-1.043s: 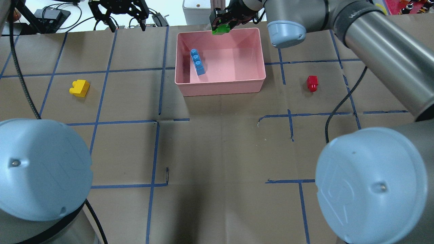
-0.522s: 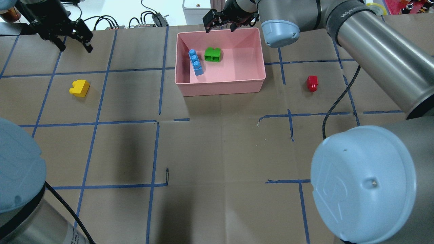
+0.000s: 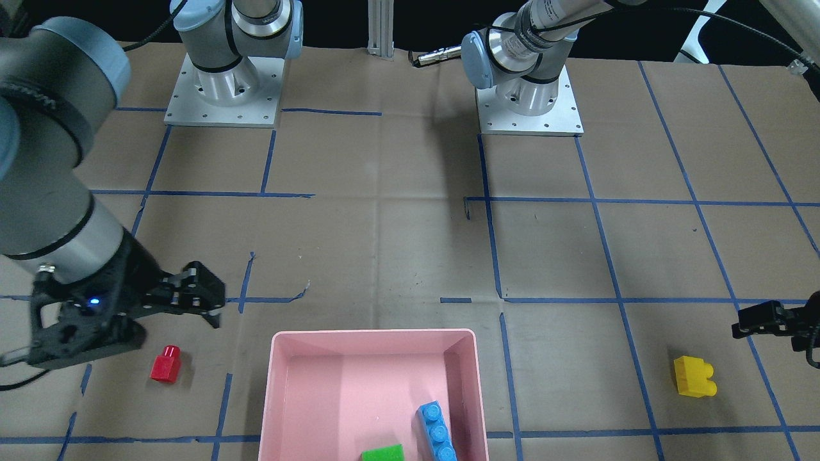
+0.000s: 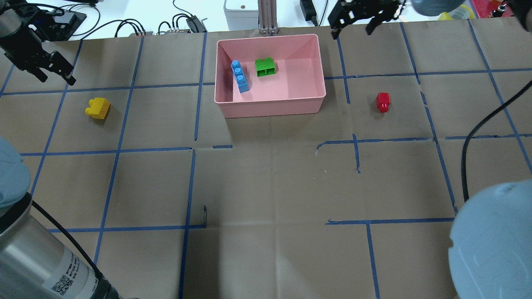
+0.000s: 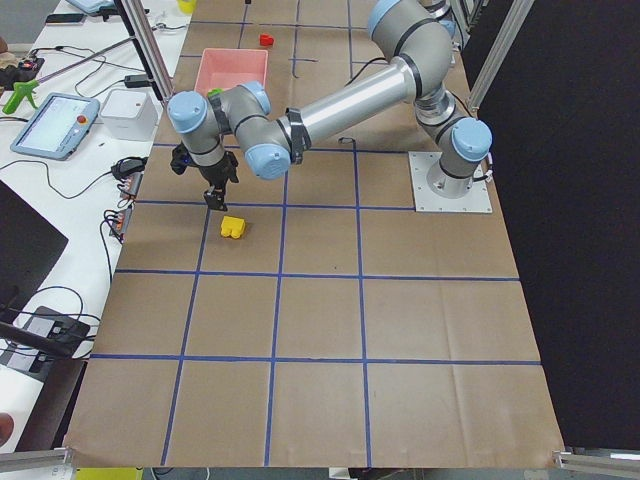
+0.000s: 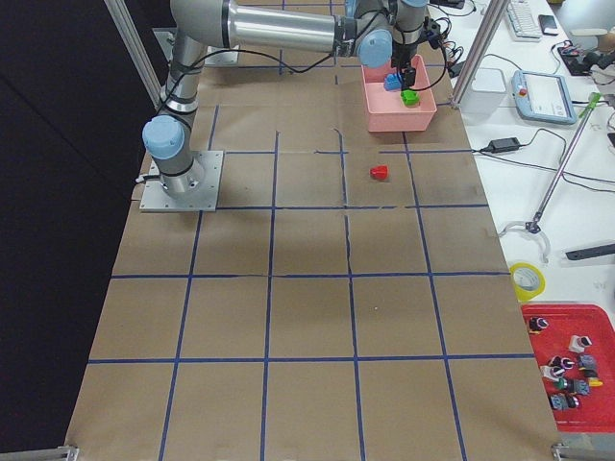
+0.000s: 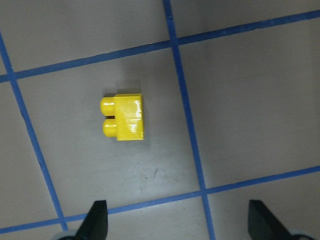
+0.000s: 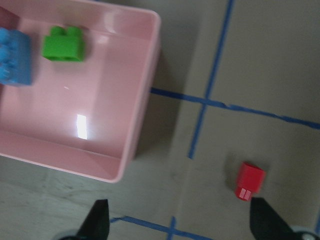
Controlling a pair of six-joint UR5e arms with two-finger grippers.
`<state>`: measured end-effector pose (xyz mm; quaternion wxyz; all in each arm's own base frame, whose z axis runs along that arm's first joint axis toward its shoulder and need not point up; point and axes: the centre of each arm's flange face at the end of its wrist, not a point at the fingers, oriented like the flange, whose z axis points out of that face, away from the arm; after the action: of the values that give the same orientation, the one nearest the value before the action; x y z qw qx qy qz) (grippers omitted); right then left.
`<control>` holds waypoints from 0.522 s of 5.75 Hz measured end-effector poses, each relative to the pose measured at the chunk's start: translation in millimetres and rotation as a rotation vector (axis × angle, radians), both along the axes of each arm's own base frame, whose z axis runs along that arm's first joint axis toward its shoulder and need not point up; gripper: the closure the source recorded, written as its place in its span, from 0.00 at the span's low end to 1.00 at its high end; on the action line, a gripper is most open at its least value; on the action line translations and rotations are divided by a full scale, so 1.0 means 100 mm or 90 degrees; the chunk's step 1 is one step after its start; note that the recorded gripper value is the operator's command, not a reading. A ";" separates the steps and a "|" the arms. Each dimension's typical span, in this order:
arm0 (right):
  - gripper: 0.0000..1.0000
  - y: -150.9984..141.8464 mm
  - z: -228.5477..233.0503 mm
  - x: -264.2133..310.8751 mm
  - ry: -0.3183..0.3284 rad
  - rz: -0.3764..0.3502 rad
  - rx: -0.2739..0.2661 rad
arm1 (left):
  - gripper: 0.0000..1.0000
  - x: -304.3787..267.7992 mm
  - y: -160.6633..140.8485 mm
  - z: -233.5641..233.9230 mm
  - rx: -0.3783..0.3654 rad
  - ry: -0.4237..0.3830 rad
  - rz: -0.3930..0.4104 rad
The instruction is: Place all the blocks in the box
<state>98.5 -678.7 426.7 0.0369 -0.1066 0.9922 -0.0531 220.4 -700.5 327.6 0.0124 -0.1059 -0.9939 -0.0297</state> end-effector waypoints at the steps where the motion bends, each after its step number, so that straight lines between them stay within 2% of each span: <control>1: 0.01 0.02 -0.34 -0.48 0.066 -0.029 0.040 | 0.01 0.15 -0.11 -0.31 -0.009 -0.002 0.002; 2: 0.01 0.09 -0.83 -0.70 0.084 -0.051 0.036 | 0.01 0.21 -0.23 -0.62 -0.016 -0.003 0.001; 3: 0.00 0.21 -1.31 -0.71 0.063 -0.073 -0.011 | 0.01 0.19 -0.32 -0.86 -0.019 -0.002 -0.002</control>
<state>27.0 -658.2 295.6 -0.0163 -0.0521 0.9968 -0.0584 239.3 -732.3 241.3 0.0094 -0.1073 -0.9941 -0.0147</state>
